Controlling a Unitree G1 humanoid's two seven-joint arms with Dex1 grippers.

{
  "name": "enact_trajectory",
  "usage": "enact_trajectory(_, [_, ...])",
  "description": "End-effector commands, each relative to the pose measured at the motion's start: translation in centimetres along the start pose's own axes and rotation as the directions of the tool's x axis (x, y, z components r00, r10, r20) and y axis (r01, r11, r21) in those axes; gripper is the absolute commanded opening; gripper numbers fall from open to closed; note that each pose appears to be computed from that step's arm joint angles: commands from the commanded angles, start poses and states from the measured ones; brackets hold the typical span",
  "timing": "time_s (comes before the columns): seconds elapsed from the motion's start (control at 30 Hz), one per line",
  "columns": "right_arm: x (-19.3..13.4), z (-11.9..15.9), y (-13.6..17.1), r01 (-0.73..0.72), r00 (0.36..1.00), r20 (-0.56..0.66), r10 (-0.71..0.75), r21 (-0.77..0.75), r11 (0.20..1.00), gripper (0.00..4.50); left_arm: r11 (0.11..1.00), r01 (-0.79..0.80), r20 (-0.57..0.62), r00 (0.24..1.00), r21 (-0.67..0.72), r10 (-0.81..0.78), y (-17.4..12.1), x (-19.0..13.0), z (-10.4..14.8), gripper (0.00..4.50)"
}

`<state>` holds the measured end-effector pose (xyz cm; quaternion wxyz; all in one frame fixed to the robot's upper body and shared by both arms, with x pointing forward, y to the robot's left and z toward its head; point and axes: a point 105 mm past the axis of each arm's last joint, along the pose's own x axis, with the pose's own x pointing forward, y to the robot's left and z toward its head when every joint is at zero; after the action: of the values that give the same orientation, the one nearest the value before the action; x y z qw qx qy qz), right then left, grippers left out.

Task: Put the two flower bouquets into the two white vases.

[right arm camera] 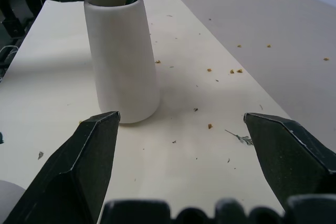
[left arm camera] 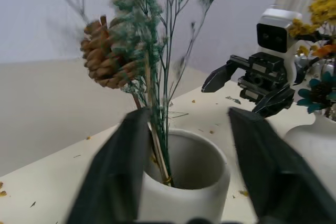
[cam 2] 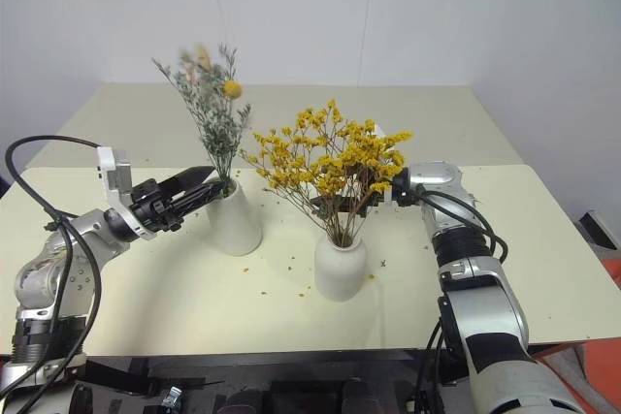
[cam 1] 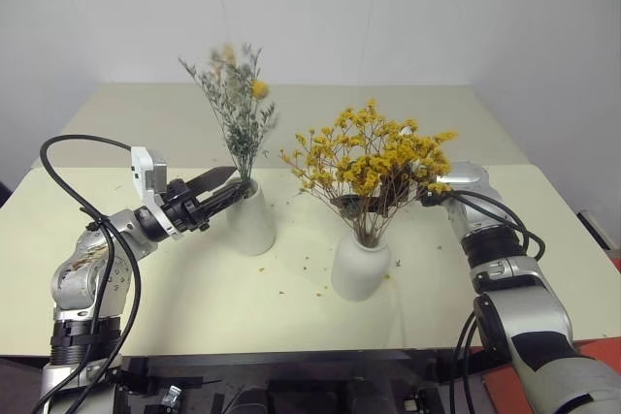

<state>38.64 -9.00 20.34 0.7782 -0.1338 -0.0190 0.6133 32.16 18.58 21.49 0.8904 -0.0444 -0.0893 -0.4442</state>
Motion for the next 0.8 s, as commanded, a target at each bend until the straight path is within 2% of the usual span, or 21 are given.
enact_trajectory(0.03, [-0.6,1.3,-0.2,0.015,0.999,0.05,-0.013,-0.025,1.0,4.5,0.998,-0.005,0.013,1.0,0.055,0.004,-0.7,-1.2,1.5,3.81])
enact_trajectory(0.1, [-0.7,1.3,-0.1,0.016,0.999,0.05,-0.015,-0.025,1.0,4.5,0.998,-0.015,-0.001,1.0,0.058,0.016,-0.8,-1.7,1.5,4.48])
enact_trajectory(0.4, [-2.6,1.2,-0.6,0.091,0.995,0.051,-0.089,-0.032,0.995,4.5,0.998,-0.004,-0.017,1.0,0.063,0.005,-1.8,-3.4,1.7,4.48])
enact_trajectory(0.57, [-6.3,1.5,-0.9,0.207,0.978,0.046,-0.205,-0.051,0.977,4.5,0.995,0.064,-0.074,0.996,0.072,-0.059,-2.7,-4.0,1.5,4.48])
enact_trajectory(0.8, [-10.7,0.7,0.8,0.33,0.944,-0.008,-0.331,-0.054,0.942,4.5,0.99,0.116,-0.144,0.984,0.076,-0.104,-3.0,-4.5,1.0,4.48])
